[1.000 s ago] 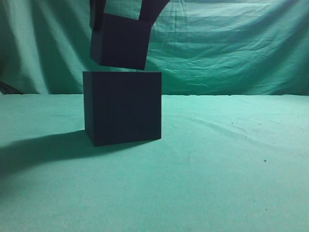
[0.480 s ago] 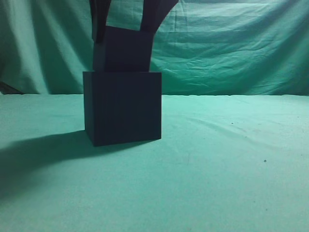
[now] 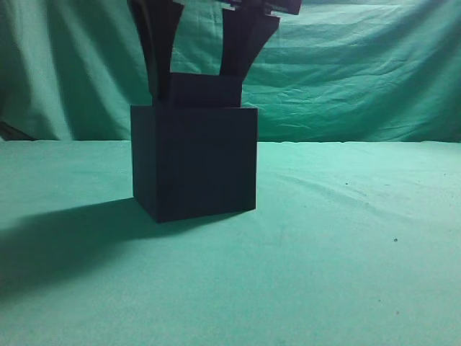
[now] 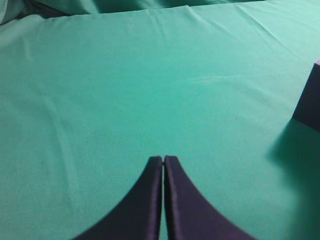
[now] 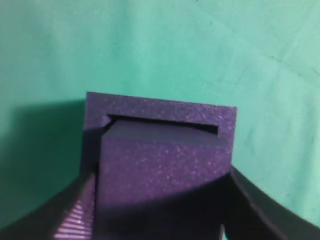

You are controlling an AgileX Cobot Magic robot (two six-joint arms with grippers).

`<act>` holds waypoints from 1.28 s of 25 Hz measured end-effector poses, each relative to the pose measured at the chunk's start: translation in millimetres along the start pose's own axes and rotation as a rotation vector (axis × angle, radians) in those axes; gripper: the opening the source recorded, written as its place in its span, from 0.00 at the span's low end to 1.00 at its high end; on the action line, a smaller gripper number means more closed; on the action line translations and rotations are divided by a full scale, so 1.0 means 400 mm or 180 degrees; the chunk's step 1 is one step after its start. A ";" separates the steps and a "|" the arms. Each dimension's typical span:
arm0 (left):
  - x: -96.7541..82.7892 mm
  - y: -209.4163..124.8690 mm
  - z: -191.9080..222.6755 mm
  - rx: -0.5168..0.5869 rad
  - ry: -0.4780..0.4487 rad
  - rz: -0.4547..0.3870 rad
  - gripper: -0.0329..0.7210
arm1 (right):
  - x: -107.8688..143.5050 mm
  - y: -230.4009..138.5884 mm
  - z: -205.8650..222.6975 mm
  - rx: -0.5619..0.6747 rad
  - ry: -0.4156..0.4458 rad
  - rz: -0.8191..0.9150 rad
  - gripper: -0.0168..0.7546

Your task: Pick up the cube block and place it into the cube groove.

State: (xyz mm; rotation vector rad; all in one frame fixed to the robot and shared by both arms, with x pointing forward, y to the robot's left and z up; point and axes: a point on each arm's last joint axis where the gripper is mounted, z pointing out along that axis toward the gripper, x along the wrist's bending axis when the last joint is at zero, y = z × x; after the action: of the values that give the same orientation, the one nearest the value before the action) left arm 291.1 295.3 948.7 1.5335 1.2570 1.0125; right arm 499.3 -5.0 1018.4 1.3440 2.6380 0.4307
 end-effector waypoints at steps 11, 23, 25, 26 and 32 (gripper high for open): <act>0.000 0.000 0.000 0.0000 0.0000 0.0000 0.04 | -0.004 0.055 -0.179 -0.0202 0.0015 0.0036 0.43; 0.000 0.000 0.000 0.0000 0.0000 0.0000 0.04 | -0.050 -0.070 -0.431 -0.0624 0.0133 0.0022 0.02; 0.000 0.000 0.000 0.0000 0.0000 0.0000 0.04 | -0.064 -0.123 -0.456 -0.0641 0.0130 0.0022 0.02; 0.000 0.000 0.000 0.0000 0.0000 0.0000 0.04 | -0.072 -0.153 -0.463 -0.0627 0.0122 0.0020 0.02; 0.000 0.000 0.000 0.0000 0.0000 0.0000 0.04 | -0.103 -0.323 -0.472 -0.0818 0.0278 0.0047 0.02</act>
State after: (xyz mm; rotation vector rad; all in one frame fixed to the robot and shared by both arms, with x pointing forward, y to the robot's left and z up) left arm 291.1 295.3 948.7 1.5335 1.2570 1.0125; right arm 375.4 -145.2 1156.3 1.2902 2.5323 0.8165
